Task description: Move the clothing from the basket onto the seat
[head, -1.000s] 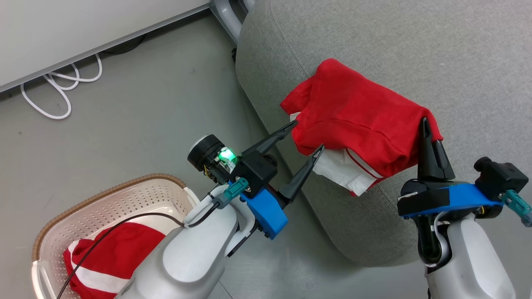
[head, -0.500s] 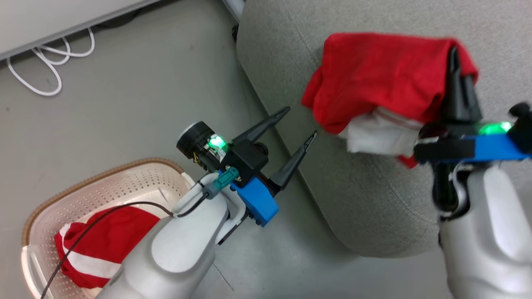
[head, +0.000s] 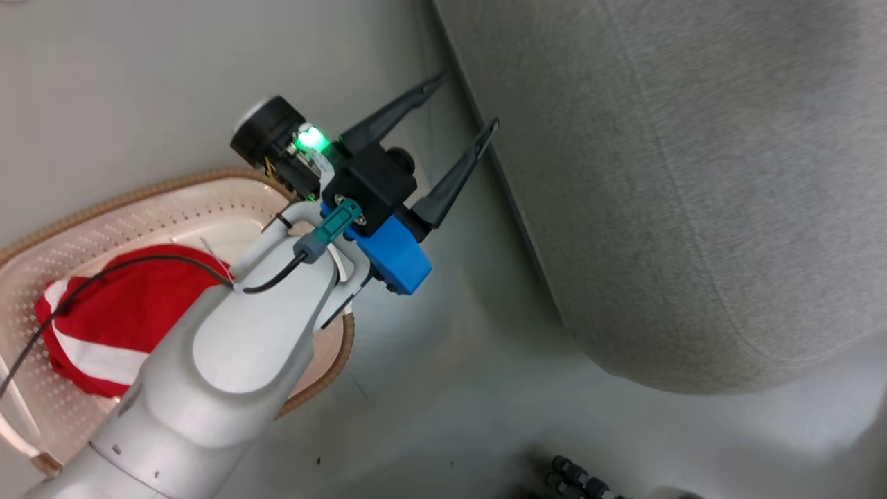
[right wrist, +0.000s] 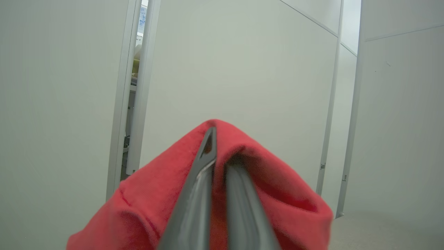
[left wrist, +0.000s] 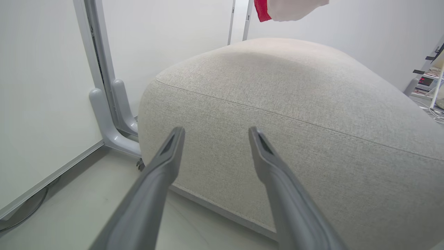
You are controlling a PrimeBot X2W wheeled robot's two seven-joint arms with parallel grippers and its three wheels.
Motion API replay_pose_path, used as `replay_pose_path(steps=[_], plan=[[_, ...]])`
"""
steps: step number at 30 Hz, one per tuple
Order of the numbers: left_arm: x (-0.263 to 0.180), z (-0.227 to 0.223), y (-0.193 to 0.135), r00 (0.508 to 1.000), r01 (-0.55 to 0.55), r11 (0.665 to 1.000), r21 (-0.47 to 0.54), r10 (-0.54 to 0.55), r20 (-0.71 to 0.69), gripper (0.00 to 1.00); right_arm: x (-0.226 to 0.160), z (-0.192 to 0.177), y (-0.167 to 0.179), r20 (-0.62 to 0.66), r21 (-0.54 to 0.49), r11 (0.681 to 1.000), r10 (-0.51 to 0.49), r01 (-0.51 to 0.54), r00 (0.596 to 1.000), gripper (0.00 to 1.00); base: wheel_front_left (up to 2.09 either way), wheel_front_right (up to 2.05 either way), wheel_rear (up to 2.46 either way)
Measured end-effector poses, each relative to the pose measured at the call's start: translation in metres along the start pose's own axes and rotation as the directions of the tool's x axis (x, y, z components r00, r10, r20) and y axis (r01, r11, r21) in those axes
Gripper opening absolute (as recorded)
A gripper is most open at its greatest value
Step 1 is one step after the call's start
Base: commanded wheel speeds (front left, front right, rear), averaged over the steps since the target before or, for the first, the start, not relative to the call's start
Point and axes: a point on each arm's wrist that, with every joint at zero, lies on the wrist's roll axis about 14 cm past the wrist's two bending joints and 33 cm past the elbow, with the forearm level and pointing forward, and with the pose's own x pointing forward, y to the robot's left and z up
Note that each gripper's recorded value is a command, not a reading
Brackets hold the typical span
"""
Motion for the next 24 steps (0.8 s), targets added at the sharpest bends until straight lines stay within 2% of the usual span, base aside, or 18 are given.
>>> replay_pose_path(steps=[5,11,18,24], plan=[[-0.002,-0.027,0.016,1.000,-0.015,1.000,-0.026,0.015,-0.010,1.00,0.014,-0.036,-0.015,-0.053,-0.071,0.997,-0.040,0.036,0.998,0.00,0.00,0.00,0.00],[-0.012,-0.058,0.026,0.999,-0.030,0.998,-0.061,0.028,-0.040,1.00,-0.002,-0.112,-0.019,-0.215,-0.094,0.993,-0.089,0.070,0.972,0.00,0.00,0.00,0.00],[-0.022,-0.073,0.034,0.997,-0.054,0.996,-0.071,0.050,-0.060,1.00,-0.047,-0.187,-0.003,-0.407,-0.082,0.994,-0.099,0.072,0.908,0.00,0.00,0.00,0.00],[-0.023,-0.069,0.036,0.997,-0.059,0.996,-0.060,0.055,-0.058,1.00,-0.081,-0.216,-0.002,-0.514,-0.074,0.993,-0.115,0.089,0.850,0.00,0.00,0.00,0.00]])
